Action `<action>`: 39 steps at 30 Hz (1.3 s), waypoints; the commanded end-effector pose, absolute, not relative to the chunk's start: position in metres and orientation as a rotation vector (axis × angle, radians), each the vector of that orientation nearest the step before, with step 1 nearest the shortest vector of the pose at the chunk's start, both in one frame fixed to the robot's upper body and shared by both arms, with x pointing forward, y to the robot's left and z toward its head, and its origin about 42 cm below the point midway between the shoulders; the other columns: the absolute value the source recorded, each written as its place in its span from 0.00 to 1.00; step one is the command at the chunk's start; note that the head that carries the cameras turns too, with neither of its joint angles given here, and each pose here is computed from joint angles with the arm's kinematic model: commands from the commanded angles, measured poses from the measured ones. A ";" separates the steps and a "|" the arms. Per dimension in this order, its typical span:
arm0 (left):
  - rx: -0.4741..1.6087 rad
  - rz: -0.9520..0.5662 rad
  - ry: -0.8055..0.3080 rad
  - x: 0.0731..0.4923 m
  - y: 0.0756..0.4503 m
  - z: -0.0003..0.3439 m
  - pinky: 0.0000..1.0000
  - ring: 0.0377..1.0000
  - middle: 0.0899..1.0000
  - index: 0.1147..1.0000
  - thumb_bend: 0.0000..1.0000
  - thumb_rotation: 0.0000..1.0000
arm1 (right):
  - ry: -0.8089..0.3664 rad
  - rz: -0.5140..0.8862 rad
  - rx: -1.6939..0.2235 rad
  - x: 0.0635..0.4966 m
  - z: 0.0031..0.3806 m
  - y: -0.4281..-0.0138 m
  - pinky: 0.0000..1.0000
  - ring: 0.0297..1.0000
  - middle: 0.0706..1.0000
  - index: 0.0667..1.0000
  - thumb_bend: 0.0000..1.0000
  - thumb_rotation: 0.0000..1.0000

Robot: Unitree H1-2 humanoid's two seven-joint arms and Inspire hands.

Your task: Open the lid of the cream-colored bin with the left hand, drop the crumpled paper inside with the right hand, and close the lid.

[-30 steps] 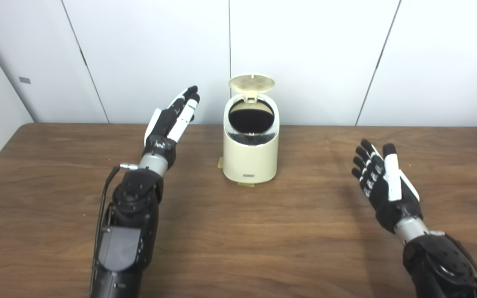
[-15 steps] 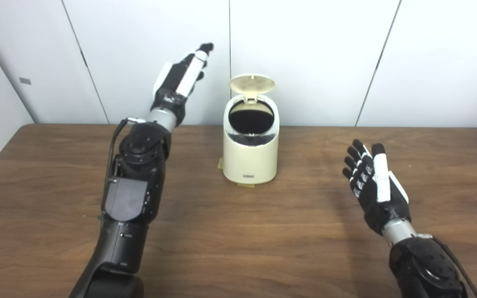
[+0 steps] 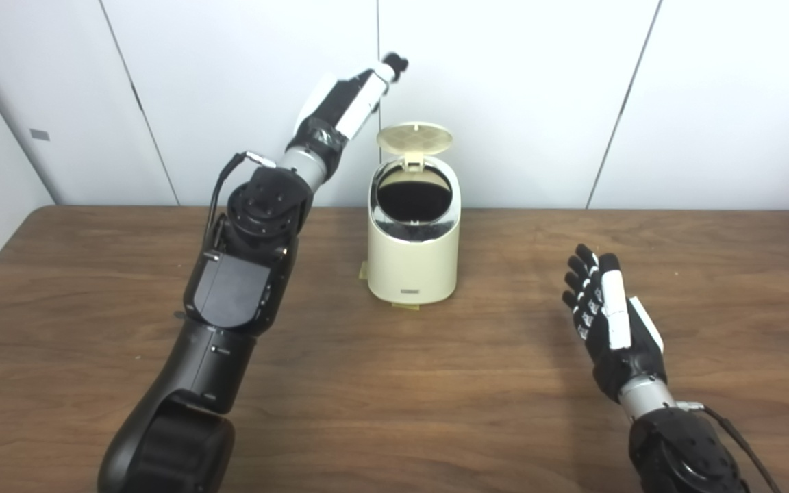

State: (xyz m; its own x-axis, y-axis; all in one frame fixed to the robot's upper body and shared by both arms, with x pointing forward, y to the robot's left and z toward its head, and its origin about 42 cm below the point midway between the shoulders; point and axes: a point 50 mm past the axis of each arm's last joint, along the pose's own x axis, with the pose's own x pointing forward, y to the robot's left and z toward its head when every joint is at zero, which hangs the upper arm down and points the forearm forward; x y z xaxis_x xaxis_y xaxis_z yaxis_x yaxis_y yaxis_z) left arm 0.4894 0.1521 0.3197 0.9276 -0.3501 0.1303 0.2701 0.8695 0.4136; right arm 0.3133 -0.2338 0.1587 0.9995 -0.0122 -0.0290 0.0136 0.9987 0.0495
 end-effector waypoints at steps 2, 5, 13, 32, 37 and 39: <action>0.522 -0.316 -0.359 0.492 0.145 0.358 0.93 0.94 0.90 0.85 0.54 1.00 | -0.065 -0.013 0.029 0.315 0.167 -0.233 1.00 0.98 0.98 0.98 0.71 1.00; 0.662 -0.305 -0.380 0.486 0.140 0.360 0.95 0.95 0.90 0.83 0.54 1.00 | -0.064 -0.017 0.012 0.313 0.163 -0.233 1.00 0.98 0.98 0.98 0.72 1.00; 0.867 -0.230 -0.432 0.470 0.137 0.366 0.74 0.82 0.79 0.63 0.49 0.98 | -0.052 -0.006 -0.071 0.318 0.161 -0.240 1.00 0.98 0.97 0.99 0.73 1.00; 1.355 -0.239 -0.598 0.450 0.134 0.347 0.80 0.85 0.77 0.44 0.52 0.98 | -0.081 0.003 -0.467 0.316 0.154 -0.243 0.97 0.96 0.96 1.00 0.65 1.00; 1.394 -0.256 -0.588 0.448 0.137 0.338 0.79 0.85 0.76 0.45 0.53 1.00 | -0.100 0.001 -0.501 0.317 0.156 -0.246 0.97 0.96 0.96 1.00 0.64 1.00; 1.415 -0.267 -0.583 0.446 0.138 0.331 0.77 0.85 0.76 0.46 0.54 1.00 | -0.098 0.007 -0.488 0.317 0.159 -0.246 0.96 0.95 0.95 1.00 0.64 1.00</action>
